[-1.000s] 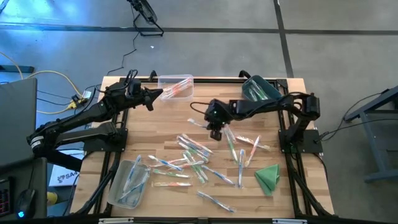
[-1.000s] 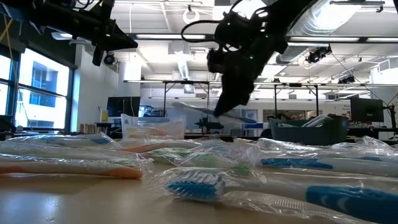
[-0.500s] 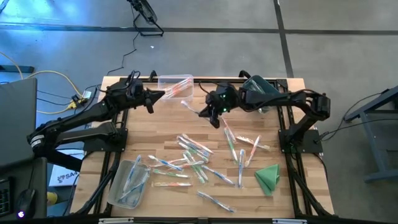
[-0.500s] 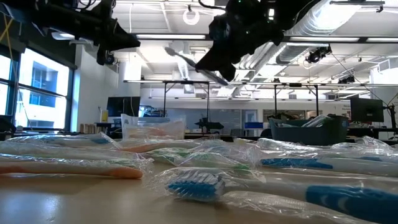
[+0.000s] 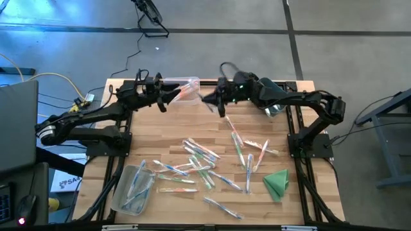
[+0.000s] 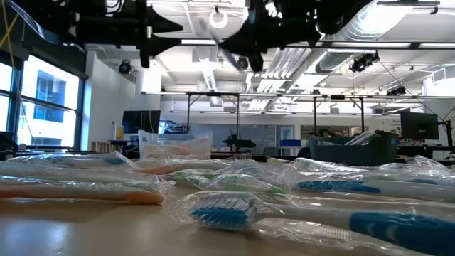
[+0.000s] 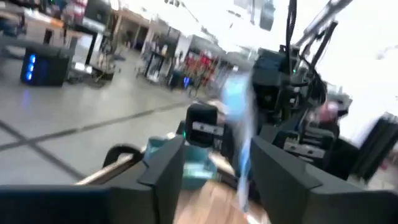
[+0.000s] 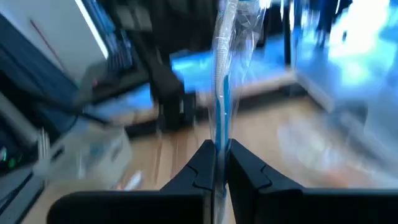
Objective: Pick & Place Toothbrushes
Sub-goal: Put the blue toothbrush into the gray bin
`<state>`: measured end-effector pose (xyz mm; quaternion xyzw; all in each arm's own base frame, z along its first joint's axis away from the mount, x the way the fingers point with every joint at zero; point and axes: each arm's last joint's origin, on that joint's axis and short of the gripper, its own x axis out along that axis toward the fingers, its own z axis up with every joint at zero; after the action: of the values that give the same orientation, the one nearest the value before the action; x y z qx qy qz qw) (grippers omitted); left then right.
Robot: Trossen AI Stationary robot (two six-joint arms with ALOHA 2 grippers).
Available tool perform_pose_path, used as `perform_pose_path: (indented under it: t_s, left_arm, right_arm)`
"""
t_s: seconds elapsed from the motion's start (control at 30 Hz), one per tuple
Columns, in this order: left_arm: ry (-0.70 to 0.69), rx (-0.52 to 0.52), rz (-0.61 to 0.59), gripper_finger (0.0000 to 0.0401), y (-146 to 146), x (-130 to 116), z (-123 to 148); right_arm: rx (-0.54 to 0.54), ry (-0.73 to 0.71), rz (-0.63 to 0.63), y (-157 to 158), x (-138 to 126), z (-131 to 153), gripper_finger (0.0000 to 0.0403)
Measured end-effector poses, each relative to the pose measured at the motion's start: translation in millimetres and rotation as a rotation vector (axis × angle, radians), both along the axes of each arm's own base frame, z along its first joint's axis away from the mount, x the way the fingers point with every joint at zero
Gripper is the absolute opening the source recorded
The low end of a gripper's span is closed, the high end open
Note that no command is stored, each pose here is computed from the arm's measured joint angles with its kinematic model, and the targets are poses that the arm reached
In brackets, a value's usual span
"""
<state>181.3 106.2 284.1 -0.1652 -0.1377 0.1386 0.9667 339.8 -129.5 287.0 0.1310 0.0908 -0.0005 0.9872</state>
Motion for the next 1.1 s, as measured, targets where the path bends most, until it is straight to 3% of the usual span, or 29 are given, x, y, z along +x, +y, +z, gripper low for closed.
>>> perform_pose_path:
  t_s: [0.2, 0.4, 0.67, 1.1]
  left_arm:
    - [-0.077, 0.033, -0.014, 0.0206, 5, 9, -1]
    - [-0.097, 0.067, -0.064, 0.0207, 5, 21, 0]
    - [-0.081, 0.191, -0.113, 0.0207, -10, 47, 22]
    - [-0.038, 0.139, -0.132, 0.0207, -18, 71, 29]
  right_arm:
    - [-0.04, -0.099, -0.024, -4, -4, 15, 0.0012]
    - [-0.049, -0.074, -0.017, -2, -3, 12, 0.0012]
    - [-0.064, -0.085, 0.025, -2, -4, 13, 0.0012]
    - [-0.108, -0.085, 0.073, 2, -3, 12, 0.0012]
